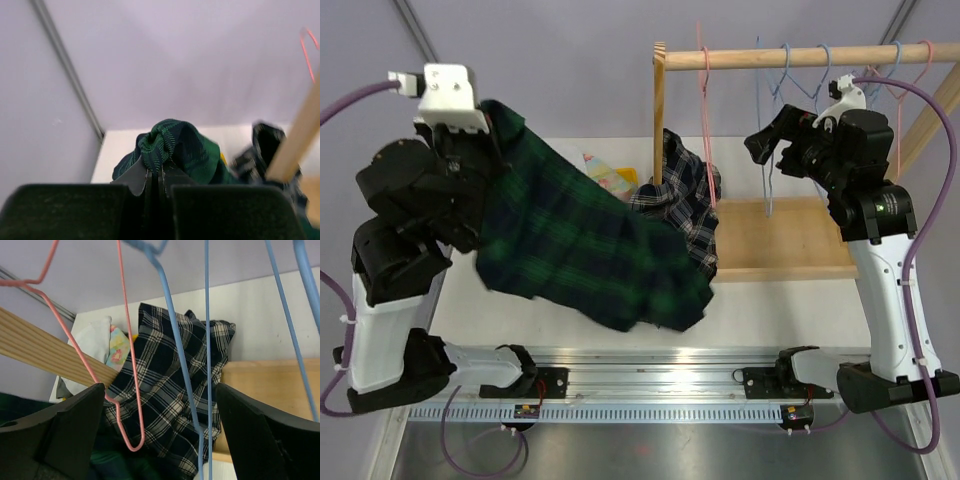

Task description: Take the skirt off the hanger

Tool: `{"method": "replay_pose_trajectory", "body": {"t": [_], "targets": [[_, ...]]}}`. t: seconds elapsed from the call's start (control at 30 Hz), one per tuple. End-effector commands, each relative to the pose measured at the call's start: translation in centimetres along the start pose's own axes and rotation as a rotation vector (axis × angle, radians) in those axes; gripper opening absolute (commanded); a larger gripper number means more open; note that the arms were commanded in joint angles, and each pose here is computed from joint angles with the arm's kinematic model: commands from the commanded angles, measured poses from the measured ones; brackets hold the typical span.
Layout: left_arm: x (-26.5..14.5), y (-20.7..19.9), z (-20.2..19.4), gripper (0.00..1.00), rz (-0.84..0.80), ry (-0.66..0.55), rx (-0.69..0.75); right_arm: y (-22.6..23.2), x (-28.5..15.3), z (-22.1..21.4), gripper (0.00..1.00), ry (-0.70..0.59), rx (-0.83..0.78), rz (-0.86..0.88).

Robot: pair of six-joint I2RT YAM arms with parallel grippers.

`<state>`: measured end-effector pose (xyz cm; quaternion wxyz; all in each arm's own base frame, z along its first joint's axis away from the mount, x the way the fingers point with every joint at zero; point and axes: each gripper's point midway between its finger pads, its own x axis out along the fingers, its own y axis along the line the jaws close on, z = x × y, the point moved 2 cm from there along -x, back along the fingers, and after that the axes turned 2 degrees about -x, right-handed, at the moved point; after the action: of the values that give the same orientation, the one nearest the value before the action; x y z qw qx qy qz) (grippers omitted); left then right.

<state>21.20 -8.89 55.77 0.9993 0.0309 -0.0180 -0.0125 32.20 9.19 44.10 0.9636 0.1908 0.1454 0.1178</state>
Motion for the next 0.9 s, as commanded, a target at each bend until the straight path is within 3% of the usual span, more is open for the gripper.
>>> {"method": "replay_pose_trajectory", "body": {"t": [0.0, 0.03, 0.1, 0.27, 0.4, 0.47, 0.5, 0.57, 0.6, 0.63, 0.67, 0.7, 0.73, 0.77, 0.8, 0.83, 0.87], "targets": [[4.4, 0.9, 4.2, 0.0, 0.097, -0.124, 0.079, 0.1, -1.7, 0.2, 0.99, -0.039, -0.006, 0.01], [4.9, 1.3, 5.9, 0.0, 0.088, -0.17, 0.047, -0.2, -1.5, -0.6, 0.99, -0.02, -0.002, 0.005], [8.8, 1.7, 5.3, 0.0, 0.15, -0.147, 0.062, -0.1, -2.1, -0.9, 0.99, -0.022, 0.002, 0.008], [16.0, 0.8, 4.2, 0.0, 0.056, -0.159, -0.017, -0.8, -3.3, -2.2, 0.99, -0.008, 0.0, -0.015], [22.7, 0.2, -1.9, 0.0, 0.012, -0.02, -0.026, -0.6, -5.2, -3.1, 1.0, -0.008, 0.004, 0.004], [25.6, -0.9, -6.2, 0.0, -0.027, 0.074, -0.044, -0.8, -5.6, -3.7, 0.99, -0.003, 0.004, 0.001], [26.9, -1.2, -10.4, 0.0, -0.03, 0.171, -0.033, -0.8, -6.2, -3.6, 0.99, -0.017, 0.003, 0.004], [27.6, -2.0, -14.0, 0.0, -0.052, 0.243, -0.044, -0.9, -6.5, -3.9, 1.0, -0.014, 0.002, -0.001], [27.6, -2.6, -17.9, 0.0, -0.054, 0.335, -0.066, -1.0, -6.8, -4.0, 0.99, -0.017, 0.0, -0.004], [26.7, -2.8, -18.8, 0.0, -0.053, 0.36, -0.112, -1.0, -6.8, -3.9, 0.99, -0.018, -0.002, -0.007], [24.7, -3.0, -21.8, 0.11, -0.052, 0.411, -0.17, -1.2, -6.9, -4.0, 1.0, -0.018, -0.007, -0.019], [24.7, -3.0, -21.8, 0.11, -0.052, 0.412, -0.17, -1.2, -6.9, -4.0, 1.0, -0.018, -0.007, -0.019], [23.4, -3.1, -25.4, 0.19, -0.05, 0.489, -0.172, -1.4, -6.8, -4.1, 0.99, -0.017, -0.007, -0.024], [22.9, -3.2, -26.0, 0.36, -0.044, 0.477, -0.21, -1.4, -6.8, -4.2, 0.99, -0.014, -0.006, -0.026], [21.1, -2.6, -24.5, 0.73, -0.04, 0.431, -0.232, -1.5, -6.9, -4.4, 0.99, -0.013, -0.006, -0.026], [20.4, -2.3, -24.7, 0.99, -0.027, 0.428, -0.245, -1.5, -6.8, -4.5, 1.0, -0.01, -0.006, -0.027], [19.1, -2.3, -26.2, 0.99, -0.022, 0.456, -0.251, -1.6, -6.9, -4.7, 0.99, -0.006, -0.006, -0.027]]}}
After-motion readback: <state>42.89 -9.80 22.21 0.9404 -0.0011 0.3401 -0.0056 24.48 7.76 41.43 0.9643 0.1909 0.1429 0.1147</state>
